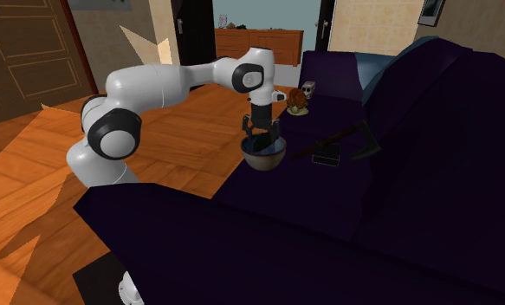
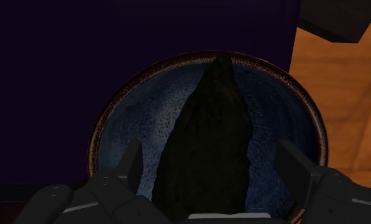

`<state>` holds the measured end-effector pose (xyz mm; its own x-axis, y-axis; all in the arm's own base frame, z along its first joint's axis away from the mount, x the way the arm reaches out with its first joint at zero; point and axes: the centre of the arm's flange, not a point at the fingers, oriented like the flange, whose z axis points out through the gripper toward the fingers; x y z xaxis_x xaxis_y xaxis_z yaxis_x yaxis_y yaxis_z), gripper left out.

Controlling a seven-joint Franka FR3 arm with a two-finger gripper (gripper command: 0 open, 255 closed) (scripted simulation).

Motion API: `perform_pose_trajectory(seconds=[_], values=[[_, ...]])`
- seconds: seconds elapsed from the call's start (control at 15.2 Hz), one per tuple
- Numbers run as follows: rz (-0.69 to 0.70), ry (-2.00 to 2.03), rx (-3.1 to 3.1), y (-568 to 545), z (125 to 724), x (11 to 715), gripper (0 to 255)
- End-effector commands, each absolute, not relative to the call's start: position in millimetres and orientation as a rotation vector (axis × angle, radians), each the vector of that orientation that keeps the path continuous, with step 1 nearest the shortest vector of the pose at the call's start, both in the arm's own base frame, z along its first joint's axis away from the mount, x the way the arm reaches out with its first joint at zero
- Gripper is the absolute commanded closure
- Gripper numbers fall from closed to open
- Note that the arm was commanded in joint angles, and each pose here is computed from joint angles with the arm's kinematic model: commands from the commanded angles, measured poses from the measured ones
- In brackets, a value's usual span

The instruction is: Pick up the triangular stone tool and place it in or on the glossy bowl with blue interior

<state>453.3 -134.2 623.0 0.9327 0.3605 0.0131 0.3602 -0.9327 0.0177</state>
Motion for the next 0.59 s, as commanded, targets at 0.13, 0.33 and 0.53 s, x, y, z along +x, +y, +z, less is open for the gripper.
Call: perform_pose_trajectory(seconds=[0.13, 0.33, 0.53], values=[[0.025, 0.573, 3.074, -133, 667, 452, 0], [0.025, 0.573, 3.074, -133, 667, 452, 0], [0.025, 0.573, 3.074, -133, 667, 452, 0]])
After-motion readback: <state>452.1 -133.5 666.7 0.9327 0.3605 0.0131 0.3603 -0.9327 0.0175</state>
